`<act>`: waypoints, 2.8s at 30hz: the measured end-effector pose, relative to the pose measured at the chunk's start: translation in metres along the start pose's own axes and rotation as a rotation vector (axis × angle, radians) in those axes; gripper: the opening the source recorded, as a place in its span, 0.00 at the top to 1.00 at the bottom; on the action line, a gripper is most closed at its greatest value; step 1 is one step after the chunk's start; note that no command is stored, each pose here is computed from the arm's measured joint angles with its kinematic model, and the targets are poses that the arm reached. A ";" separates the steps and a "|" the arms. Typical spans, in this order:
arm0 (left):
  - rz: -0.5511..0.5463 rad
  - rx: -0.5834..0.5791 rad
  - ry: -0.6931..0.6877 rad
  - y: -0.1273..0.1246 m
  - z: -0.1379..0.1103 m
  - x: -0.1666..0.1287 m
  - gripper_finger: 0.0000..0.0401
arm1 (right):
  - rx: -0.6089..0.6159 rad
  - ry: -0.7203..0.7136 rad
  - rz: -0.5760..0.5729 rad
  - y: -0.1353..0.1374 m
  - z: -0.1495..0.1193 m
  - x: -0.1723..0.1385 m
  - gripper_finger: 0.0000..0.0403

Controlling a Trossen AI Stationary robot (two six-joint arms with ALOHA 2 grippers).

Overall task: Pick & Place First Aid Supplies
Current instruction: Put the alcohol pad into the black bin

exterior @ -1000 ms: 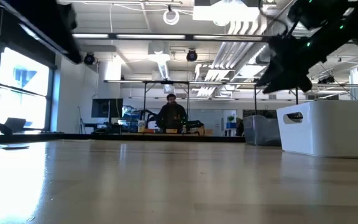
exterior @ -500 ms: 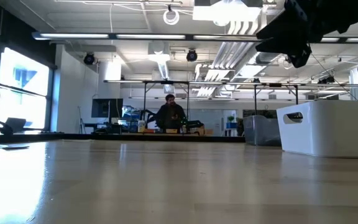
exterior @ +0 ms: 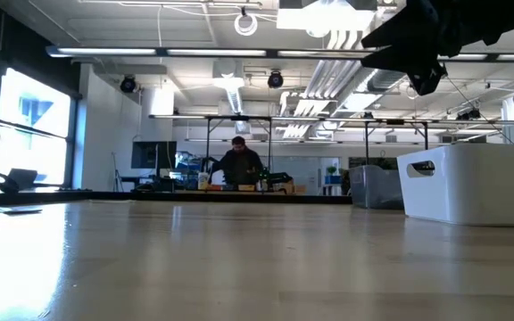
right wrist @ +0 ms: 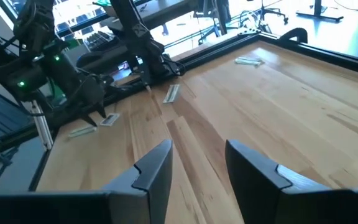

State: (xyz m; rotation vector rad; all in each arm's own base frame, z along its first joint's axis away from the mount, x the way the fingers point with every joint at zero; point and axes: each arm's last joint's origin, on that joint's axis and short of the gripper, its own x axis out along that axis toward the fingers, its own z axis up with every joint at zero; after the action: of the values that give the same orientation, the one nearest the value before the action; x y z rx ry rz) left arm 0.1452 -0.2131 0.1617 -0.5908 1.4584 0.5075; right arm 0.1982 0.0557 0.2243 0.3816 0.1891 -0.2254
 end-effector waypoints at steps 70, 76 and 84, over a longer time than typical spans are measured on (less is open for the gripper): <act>0.062 0.531 -0.591 -0.050 0.120 -0.035 0.99 | -0.105 0.093 0.098 0.070 -0.046 0.152 0.65; 0.023 0.532 -0.654 -0.053 0.145 -0.039 0.99 | -0.051 0.112 -0.029 0.073 -0.051 0.168 0.65; 0.011 0.500 -0.691 -0.051 0.160 -0.041 0.99 | 0.020 0.087 0.005 0.074 -0.048 0.169 0.65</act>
State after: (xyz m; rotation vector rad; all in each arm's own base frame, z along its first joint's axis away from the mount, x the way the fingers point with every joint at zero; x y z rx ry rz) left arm 0.2976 -0.1470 0.2089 0.0085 0.8706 0.2902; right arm 0.3723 0.1103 0.1684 0.4116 0.2713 -0.2056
